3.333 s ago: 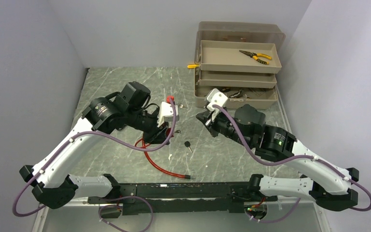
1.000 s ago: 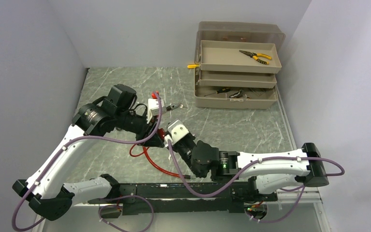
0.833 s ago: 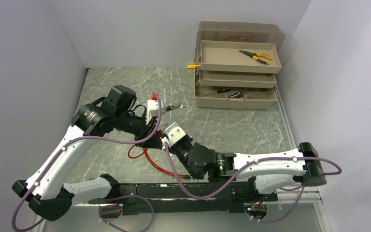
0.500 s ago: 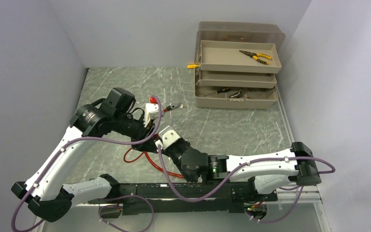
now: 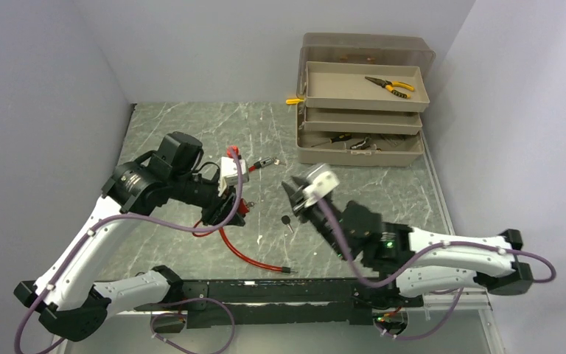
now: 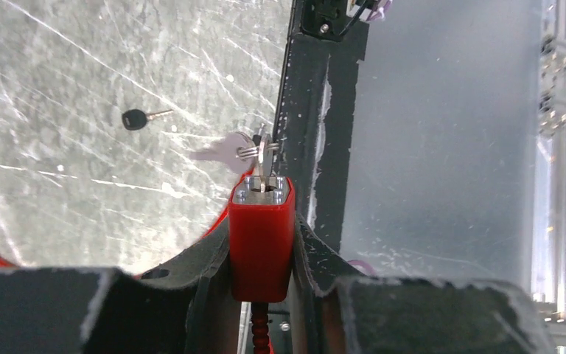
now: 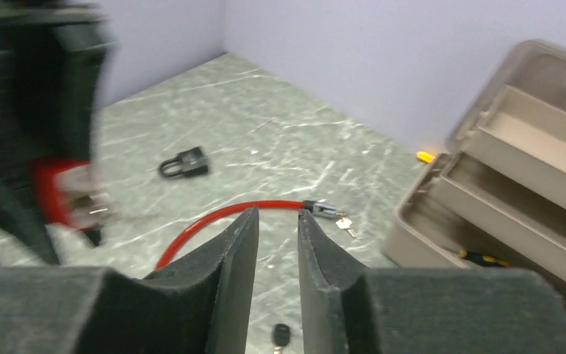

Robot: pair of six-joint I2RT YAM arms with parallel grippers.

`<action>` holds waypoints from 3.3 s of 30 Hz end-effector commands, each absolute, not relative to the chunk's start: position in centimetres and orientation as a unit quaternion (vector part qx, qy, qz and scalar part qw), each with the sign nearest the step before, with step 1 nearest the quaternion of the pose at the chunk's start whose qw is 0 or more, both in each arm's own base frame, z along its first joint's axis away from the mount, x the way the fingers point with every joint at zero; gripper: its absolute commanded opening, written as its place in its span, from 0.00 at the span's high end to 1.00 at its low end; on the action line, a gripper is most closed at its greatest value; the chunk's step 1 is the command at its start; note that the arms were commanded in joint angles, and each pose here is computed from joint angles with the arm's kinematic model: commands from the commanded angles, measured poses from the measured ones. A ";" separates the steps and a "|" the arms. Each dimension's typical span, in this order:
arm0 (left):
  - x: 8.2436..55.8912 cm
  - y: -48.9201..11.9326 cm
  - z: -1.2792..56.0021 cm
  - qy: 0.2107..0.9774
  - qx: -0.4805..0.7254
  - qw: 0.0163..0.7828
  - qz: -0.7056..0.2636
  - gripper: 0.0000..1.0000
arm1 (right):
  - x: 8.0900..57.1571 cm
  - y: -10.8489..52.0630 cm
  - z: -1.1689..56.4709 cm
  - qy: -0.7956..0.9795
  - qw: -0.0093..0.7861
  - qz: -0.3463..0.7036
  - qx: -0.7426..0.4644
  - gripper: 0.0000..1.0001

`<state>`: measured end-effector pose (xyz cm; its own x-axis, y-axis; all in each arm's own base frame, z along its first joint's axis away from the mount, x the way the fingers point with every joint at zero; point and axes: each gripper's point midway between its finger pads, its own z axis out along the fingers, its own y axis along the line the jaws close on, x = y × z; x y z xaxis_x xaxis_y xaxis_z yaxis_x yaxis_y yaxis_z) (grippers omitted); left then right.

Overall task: Unlock with the key
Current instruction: Unlock the lock.

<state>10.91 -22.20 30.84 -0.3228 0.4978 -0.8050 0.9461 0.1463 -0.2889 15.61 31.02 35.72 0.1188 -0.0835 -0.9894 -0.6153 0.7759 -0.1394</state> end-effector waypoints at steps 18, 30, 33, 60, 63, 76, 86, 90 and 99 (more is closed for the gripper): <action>9.7 -22.9 33.2 0.560 0.630 0.395 -0.366 1.00 | 10.2 30.9 41.6 0.562 0.493 0.499 -0.438 0.37; 10.6 -23.8 33.5 0.566 0.612 0.402 -0.378 1.00 | 10.0 33.1 40.3 0.560 0.451 0.559 -0.413 0.47; 10.5 -23.9 33.5 0.567 0.609 0.401 -0.382 1.00 | 10.2 32.9 40.6 0.561 0.460 0.551 -0.412 0.48; 10.8 -23.7 32.8 0.588 0.584 0.390 -0.401 1.00 | 10.2 34.6 39.2 0.559 0.431 0.571 -0.419 0.78; 10.8 -23.8 33.0 0.586 0.584 0.391 -0.404 1.00 | 10.1 34.5 39.0 0.560 0.429 0.570 -0.421 0.79; 10.4 -23.9 33.7 0.577 0.586 0.392 -0.412 1.00 | 10.2 34.8 38.4 0.563 0.422 0.567 -0.428 0.75; 10.2 -23.9 34.0 0.572 0.588 0.394 -0.414 1.00 | 9.9 35.2 38.6 0.552 0.419 0.578 -0.431 0.64; 10.2 -23.9 34.0 0.571 0.588 0.394 -0.415 1.00 | 9.9 35.2 38.7 0.549 0.421 0.580 -0.431 0.76; 10.3 -23.9 34.0 0.571 0.589 0.397 -0.412 1.00 | 9.6 35.5 38.2 0.545 0.408 0.590 -0.434 1.00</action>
<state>10.40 -23.52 31.70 -0.0524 0.4089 -0.9111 0.9980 -0.0101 -0.0619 10.29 35.16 37.13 -0.3100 -0.0295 -0.9503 -0.9506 -0.0092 0.3104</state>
